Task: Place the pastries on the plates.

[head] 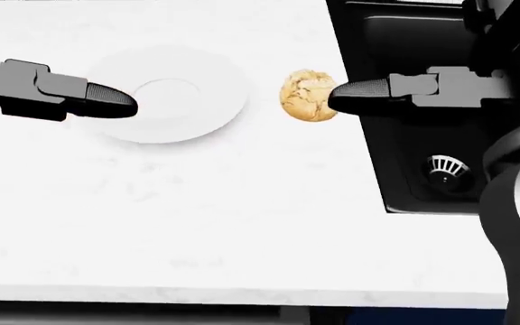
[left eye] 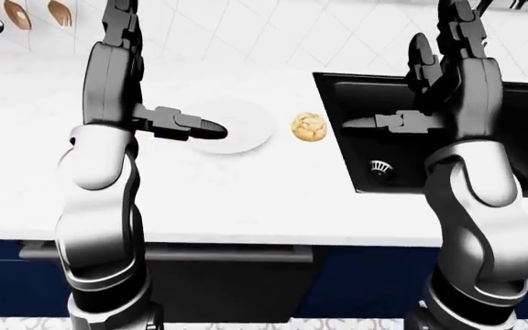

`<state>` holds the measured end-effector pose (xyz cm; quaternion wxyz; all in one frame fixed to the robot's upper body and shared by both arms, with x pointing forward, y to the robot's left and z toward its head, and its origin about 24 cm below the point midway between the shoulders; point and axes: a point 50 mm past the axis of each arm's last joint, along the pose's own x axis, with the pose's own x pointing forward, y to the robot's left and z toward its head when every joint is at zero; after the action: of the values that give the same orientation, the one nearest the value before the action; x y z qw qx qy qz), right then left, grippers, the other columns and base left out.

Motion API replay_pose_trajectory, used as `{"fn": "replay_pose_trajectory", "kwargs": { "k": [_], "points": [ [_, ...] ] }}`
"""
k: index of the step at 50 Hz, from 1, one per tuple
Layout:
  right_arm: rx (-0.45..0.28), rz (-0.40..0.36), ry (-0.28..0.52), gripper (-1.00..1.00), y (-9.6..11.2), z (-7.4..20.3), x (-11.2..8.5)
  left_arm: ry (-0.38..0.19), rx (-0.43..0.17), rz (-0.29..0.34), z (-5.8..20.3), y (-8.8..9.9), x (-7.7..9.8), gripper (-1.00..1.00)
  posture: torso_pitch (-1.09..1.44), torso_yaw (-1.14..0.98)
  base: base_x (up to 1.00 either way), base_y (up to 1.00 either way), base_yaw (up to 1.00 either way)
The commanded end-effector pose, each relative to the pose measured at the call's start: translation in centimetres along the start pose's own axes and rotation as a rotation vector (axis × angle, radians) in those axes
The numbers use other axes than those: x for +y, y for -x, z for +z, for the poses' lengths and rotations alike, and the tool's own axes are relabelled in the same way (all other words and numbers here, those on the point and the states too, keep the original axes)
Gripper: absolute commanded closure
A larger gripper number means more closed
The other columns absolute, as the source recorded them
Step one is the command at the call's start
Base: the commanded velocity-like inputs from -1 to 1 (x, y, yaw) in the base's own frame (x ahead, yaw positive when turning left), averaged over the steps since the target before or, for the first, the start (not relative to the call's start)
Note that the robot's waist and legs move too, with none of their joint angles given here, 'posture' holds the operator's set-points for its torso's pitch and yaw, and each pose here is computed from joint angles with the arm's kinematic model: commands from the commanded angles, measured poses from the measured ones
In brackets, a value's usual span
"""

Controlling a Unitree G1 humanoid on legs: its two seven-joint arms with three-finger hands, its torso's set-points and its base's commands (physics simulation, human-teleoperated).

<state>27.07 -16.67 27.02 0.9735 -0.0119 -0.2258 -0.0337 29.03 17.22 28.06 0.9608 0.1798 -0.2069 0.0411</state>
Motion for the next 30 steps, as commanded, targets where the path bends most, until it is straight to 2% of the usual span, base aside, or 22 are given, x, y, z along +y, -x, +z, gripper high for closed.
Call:
{"fn": "replay_pose_trajectory", "kwargs": {
  "k": [1, 6, 30],
  "points": [
    [-0.059, -0.004, -0.004, -1.00, -0.05, 1.04, -0.04, -0.009, -0.082, 0.018, 1.52, -0.04, 0.30, -1.00, 0.00, 0.00, 0.05, -0.08, 0.00],
    [-0.072, 0.001, -0.007, -1.00, -0.17, 1.45, -0.06, -0.013, -0.084, 0.017, 1.80, -0.18, 0.37, -1.00, 0.00, 0.00, 0.42, -0.38, 0.00],
    [-0.073, 0.001, -0.007, -1.00, 0.02, 1.07, 0.09, -0.027, -0.071, 0.017, 1.09, 0.15, 0.39, -1.00, 0.00, 0.00, 0.03, 0.00, 0.00]
  ]
}}
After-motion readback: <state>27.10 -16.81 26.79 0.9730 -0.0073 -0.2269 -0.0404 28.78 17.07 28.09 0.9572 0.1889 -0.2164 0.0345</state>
